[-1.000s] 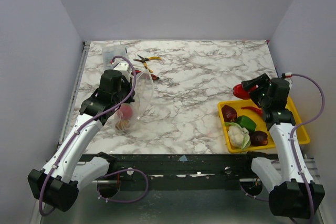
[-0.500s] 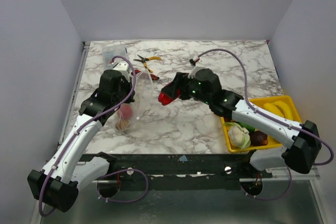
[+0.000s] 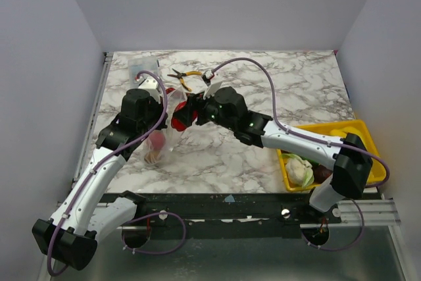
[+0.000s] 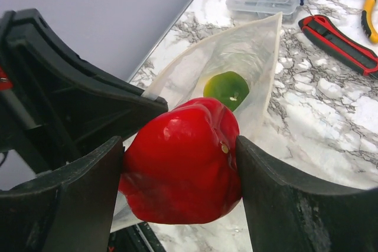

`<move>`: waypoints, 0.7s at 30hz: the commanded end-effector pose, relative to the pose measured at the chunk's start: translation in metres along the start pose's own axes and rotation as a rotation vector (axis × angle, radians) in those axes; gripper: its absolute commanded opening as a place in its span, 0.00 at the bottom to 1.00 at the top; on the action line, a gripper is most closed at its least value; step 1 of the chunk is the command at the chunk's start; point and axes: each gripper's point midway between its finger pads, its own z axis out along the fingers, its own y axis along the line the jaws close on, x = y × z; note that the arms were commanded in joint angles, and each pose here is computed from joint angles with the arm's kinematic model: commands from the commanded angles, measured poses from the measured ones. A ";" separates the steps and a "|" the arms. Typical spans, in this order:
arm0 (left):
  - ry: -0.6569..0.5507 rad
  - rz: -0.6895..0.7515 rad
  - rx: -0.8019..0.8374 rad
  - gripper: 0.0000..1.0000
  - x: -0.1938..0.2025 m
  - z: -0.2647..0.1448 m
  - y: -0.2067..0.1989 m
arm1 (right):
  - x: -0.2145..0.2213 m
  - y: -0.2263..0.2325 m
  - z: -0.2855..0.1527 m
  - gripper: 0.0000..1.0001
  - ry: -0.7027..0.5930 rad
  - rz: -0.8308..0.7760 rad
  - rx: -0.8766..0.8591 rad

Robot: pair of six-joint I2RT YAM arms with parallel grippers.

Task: Place the food in the zip-top bag and seal the zipper
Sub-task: Place the fake fruit in the zipper food storage bag.

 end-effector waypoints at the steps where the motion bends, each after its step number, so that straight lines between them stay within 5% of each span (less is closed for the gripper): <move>1: -0.031 -0.008 -0.014 0.00 -0.006 -0.003 0.003 | -0.007 0.001 0.018 0.23 -0.059 -0.071 0.012; 13: -0.037 -0.008 -0.023 0.00 -0.006 -0.003 0.005 | 0.021 -0.004 0.044 0.33 -0.017 -0.179 0.080; 17: -0.033 -0.008 -0.023 0.00 -0.006 -0.002 0.005 | 0.027 -0.008 0.046 0.62 0.007 -0.160 0.107; 21: -0.030 -0.006 -0.024 0.00 -0.005 -0.002 0.005 | 0.030 -0.013 0.046 0.81 0.039 -0.152 0.143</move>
